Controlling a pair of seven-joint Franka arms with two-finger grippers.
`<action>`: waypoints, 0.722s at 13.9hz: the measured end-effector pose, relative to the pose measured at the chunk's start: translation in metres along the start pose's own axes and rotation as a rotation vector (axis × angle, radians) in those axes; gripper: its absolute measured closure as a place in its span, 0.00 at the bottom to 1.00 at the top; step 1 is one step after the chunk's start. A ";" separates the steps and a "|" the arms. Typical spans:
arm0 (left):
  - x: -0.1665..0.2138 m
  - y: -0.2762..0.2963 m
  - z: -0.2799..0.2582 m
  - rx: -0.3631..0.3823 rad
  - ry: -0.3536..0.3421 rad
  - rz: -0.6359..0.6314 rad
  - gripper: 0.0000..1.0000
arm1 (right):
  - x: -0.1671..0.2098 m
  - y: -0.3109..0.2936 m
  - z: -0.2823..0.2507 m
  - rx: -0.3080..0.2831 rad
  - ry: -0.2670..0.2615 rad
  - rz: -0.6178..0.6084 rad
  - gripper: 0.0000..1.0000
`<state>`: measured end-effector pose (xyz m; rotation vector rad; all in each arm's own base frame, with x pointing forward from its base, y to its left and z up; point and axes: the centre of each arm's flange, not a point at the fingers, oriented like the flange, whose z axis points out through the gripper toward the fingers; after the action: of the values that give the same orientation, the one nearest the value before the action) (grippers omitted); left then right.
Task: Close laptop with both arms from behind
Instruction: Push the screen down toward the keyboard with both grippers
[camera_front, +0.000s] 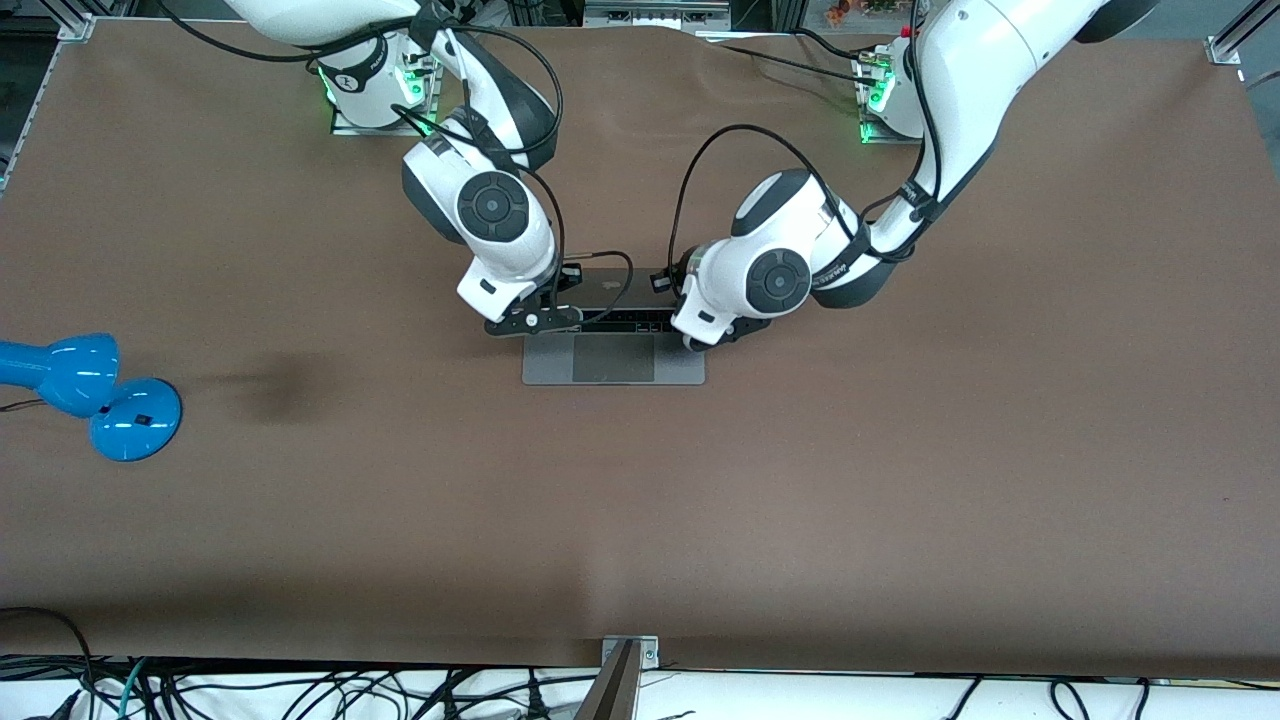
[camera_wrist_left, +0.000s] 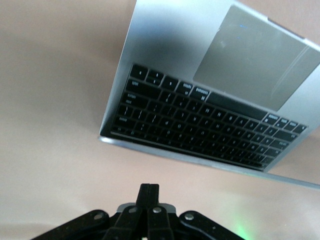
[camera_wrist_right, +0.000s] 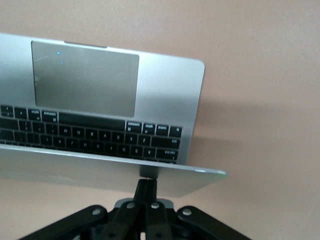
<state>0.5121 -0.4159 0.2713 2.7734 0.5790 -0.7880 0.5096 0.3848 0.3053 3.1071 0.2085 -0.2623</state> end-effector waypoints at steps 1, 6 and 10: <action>0.007 0.000 0.003 -0.001 -0.003 -0.010 0.99 | 0.006 0.001 0.002 0.002 0.002 0.001 0.99; 0.034 0.001 0.016 -0.008 0.007 -0.027 0.99 | 0.035 0.010 0.026 0.001 -0.005 0.015 0.99; 0.055 0.002 0.024 -0.017 0.013 -0.048 0.99 | 0.054 0.013 0.051 -0.001 0.017 0.003 0.99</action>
<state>0.5448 -0.4079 0.2214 2.7605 0.6542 -0.7718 0.5552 0.3776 0.2460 3.1091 0.2043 -0.2351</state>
